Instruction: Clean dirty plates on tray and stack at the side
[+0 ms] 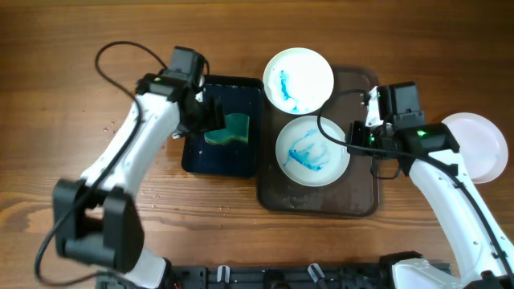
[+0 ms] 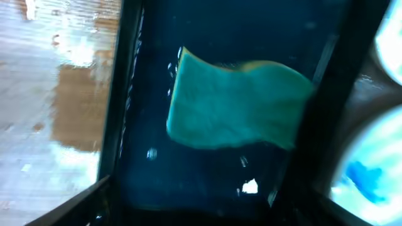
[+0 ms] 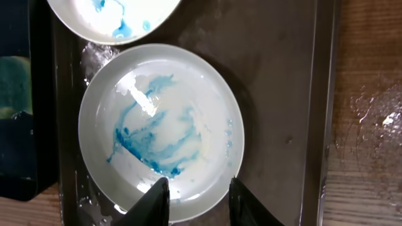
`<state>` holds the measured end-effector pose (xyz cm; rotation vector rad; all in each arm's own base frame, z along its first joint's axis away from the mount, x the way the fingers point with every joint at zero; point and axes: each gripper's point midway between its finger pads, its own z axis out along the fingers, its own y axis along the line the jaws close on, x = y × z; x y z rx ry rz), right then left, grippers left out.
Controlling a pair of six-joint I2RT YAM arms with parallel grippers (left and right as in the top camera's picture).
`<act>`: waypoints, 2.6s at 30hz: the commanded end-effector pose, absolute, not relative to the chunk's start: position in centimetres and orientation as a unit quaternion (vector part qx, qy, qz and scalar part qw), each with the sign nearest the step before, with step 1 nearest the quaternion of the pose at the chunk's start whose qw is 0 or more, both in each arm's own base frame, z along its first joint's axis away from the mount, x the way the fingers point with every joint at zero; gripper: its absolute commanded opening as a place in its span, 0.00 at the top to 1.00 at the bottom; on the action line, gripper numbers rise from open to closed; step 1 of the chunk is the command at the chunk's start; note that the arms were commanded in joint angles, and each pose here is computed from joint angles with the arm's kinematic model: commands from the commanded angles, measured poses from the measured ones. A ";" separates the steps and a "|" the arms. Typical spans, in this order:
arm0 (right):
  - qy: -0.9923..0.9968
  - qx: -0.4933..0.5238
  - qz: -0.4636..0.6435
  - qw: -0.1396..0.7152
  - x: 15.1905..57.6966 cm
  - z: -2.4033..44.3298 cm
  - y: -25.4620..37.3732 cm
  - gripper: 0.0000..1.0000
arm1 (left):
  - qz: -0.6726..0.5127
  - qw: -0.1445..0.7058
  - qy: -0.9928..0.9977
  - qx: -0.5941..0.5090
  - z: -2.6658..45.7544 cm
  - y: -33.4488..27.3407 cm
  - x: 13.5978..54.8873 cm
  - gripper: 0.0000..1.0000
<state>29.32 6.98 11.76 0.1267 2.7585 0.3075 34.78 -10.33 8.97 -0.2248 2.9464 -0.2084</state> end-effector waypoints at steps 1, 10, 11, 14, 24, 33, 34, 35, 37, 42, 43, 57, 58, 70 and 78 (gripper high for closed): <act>0.980 0.055 0.118 0.154 28.4 10.5 7.4 0.69 | -0.070 0.055 0.993 -0.071 3.9 -11.5 35.7 0.29; 0.981 0.054 0.118 0.146 28.0 10.2 7.4 0.70 | -0.081 0.062 0.994 -0.042 0.7 -14.2 37.1 0.90; 0.981 0.054 0.118 0.146 28.0 10.2 7.4 0.70 | -0.081 0.061 0.994 -0.042 1.1 -14.1 37.1 0.82; 0.981 0.055 0.118 0.145 28.0 10.2 7.4 0.70 | -0.080 0.061 0.994 -0.043 4.0 -14.1 37.2 0.42; 0.981 0.055 0.117 0.144 27.9 10.2 7.4 0.70 | -0.098 0.087 0.991 -0.029 7.8 -15.5 37.9 0.21; 0.982 0.055 0.116 0.140 27.7 10.1 7.3 0.71 | -0.026 0.000 0.999 -0.026 -2.2 -14.5 35.8 0.77; 0.982 0.055 0.116 0.139 27.7 10.1 7.3 0.71 | -0.024 -0.004 0.999 -0.026 -2.2 -14.4 35.6 0.94; 0.982 0.055 0.116 0.139 27.7 10.1 7.3 0.71 | -0.024 -0.004 0.999 -0.026 -2.2 -14.4 35.6 0.96; 0.982 0.059 0.116 0.139 27.7 10.1 7.3 0.70 | -0.027 0.003 0.999 -0.027 -1.2 -14.4 35.8 0.96; 0.982 0.118 0.071 0.126 27.1 9.6 5.5 0.70 | -0.039 0.033 0.998 -0.026 3.8 -14.7 36.6 0.69; 0.983 0.126 0.066 0.120 26.9 9.4 5.3 0.70 | -0.041 0.038 0.998 -0.026 4.6 -14.7 36.5 0.57; 0.993 0.087 0.082 0.002 26.0 3.3 6.9 0.74 | -0.034 0.015 0.999 -0.027 -1.2 -13.7 33.6 0.96; 0.993 0.084 0.080 -0.005 26.0 2.8 6.9 0.74 | -0.035 0.018 0.999 -0.028 -0.8 -13.7 33.8 0.96; 0.997 0.070 0.030 -0.015 27.3 -1.3 5.5 0.96 | -0.101 0.125 0.987 0.006 15.2 -17.5 36.7 0.96; 0.998 0.020 0.026 0.054 30.2 0.1 5.4 0.72 | -0.184 0.106 0.976 0.048 15.8 -22.6 35.2 0.96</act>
